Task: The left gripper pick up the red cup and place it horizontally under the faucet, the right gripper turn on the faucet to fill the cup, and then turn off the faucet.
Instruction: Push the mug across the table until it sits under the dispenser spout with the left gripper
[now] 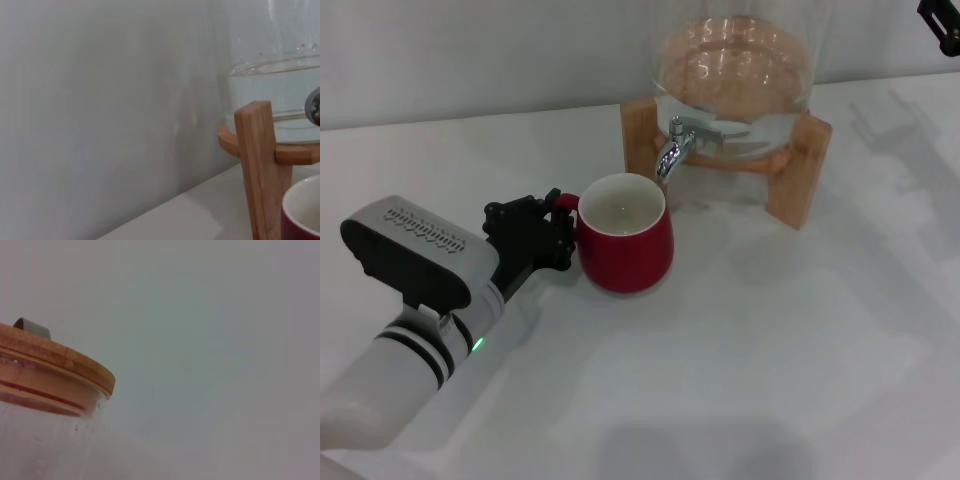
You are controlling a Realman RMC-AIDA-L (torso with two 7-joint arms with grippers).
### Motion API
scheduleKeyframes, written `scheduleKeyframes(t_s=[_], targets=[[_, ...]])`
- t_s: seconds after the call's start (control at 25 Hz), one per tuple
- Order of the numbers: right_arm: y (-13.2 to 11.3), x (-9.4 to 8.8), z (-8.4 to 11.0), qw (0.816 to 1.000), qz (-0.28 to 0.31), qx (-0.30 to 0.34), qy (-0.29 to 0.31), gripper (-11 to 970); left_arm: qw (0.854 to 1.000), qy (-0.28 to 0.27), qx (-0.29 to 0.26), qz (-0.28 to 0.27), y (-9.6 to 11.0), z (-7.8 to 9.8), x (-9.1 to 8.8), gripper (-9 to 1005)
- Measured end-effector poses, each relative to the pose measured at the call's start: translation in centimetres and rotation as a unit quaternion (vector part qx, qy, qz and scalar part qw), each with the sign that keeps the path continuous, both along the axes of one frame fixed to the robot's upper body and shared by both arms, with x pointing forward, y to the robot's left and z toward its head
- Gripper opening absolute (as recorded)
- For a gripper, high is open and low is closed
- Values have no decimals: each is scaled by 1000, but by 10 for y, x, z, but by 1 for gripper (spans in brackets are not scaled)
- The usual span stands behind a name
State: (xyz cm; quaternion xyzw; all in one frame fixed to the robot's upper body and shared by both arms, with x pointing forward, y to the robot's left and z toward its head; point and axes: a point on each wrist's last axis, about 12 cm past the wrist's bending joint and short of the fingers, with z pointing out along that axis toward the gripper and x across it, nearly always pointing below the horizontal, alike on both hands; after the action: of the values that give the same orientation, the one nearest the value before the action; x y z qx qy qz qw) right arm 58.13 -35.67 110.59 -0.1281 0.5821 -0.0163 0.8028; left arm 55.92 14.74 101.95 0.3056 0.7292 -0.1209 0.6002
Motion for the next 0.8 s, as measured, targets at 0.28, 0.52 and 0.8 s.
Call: scheduleKeyframes(t_s=[0.28,0.52,0.8], targets=[[2,0,0,1000,6,-3,0,648,1000,8,14,-11,-8,4,8,104],[3,0,1,1000,9,-3,-3,648,1000,8,21,-20,-14,7,12,104],[3,0,1,1000,9,-3,-4,648,998,12,35,-42,-26,11,16,104]])
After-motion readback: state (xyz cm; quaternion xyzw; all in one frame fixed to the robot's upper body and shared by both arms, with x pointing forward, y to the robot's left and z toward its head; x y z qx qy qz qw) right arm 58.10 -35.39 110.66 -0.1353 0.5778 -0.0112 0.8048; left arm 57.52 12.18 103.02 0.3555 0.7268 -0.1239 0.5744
